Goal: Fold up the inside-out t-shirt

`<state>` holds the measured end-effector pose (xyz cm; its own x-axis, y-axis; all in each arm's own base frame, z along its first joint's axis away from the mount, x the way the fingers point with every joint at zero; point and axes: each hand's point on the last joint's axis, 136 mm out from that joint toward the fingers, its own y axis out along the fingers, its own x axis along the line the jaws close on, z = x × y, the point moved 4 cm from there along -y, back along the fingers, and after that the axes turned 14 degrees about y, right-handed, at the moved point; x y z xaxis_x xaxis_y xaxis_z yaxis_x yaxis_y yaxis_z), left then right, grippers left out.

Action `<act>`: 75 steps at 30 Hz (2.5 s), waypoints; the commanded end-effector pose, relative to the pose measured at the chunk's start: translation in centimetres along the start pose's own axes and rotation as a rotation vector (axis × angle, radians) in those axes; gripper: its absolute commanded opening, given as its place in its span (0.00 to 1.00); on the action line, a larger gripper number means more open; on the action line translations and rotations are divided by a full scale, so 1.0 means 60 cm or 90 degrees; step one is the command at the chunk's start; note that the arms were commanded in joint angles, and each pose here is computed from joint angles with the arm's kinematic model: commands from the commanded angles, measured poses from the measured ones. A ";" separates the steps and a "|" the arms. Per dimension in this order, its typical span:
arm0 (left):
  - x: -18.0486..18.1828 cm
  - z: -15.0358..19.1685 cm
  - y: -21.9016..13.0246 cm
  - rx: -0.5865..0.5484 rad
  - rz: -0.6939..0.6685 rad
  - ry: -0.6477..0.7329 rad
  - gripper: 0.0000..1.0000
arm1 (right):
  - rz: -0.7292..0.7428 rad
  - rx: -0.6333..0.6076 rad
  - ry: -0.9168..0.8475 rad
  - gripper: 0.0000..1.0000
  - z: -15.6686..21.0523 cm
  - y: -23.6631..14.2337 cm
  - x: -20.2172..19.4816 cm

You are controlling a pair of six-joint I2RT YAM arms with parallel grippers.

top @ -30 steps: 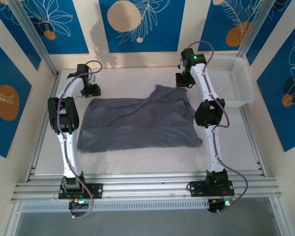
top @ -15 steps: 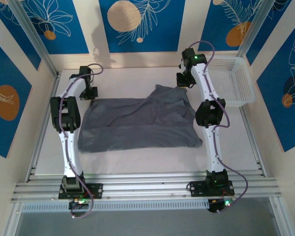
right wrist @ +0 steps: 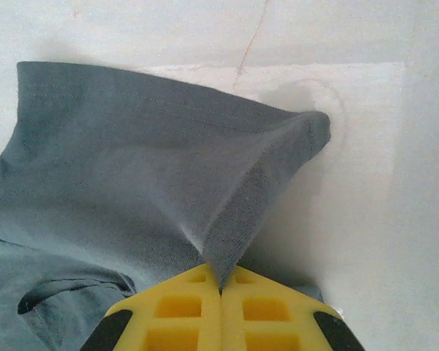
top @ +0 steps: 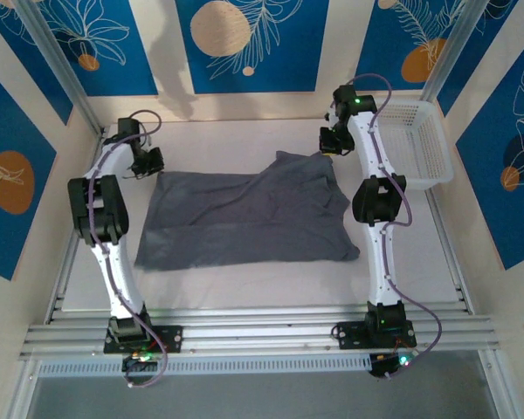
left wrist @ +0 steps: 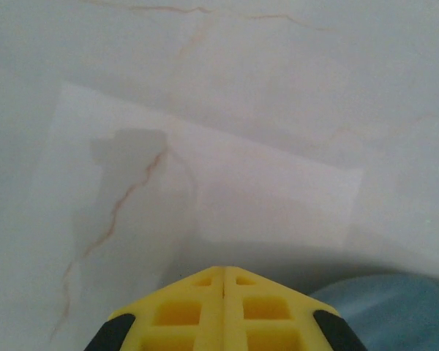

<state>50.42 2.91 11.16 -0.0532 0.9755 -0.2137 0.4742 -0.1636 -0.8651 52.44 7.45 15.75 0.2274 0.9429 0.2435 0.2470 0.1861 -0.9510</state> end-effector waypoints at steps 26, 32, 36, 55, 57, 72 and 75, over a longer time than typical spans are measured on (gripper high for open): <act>0.051 0.188 -0.189 -0.146 -0.029 -0.139 0.00 | -0.209 -0.047 0.179 0.00 0.176 -0.086 -0.079; 0.065 0.281 -0.137 -0.094 -0.048 -0.200 0.00 | -0.165 -0.005 0.266 0.06 0.271 0.010 -0.135; 0.065 0.319 -0.119 -0.095 -0.044 -0.214 0.03 | -0.136 0.038 0.269 0.29 0.300 0.022 -0.148; -0.092 0.287 -0.233 -0.250 0.078 -0.042 0.43 | -0.012 -0.092 0.168 0.59 0.117 0.040 -0.092; -0.112 0.302 -0.227 -0.235 0.079 -0.016 0.44 | -0.031 -0.083 0.158 0.38 0.113 0.053 -0.081; -0.132 0.308 -0.193 -0.197 0.049 0.027 0.44 | -0.137 -0.124 0.115 0.00 0.255 -0.060 -0.044; -0.136 0.303 -0.186 -0.199 0.055 0.029 0.44 | -0.163 -0.141 0.186 0.00 0.370 -0.053 -0.081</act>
<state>28.51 -5.65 13.10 0.0069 0.9614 -0.2750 0.6904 -0.2035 -0.6942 33.61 8.16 15.02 0.3195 0.8198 0.4752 0.5056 0.2766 -0.8172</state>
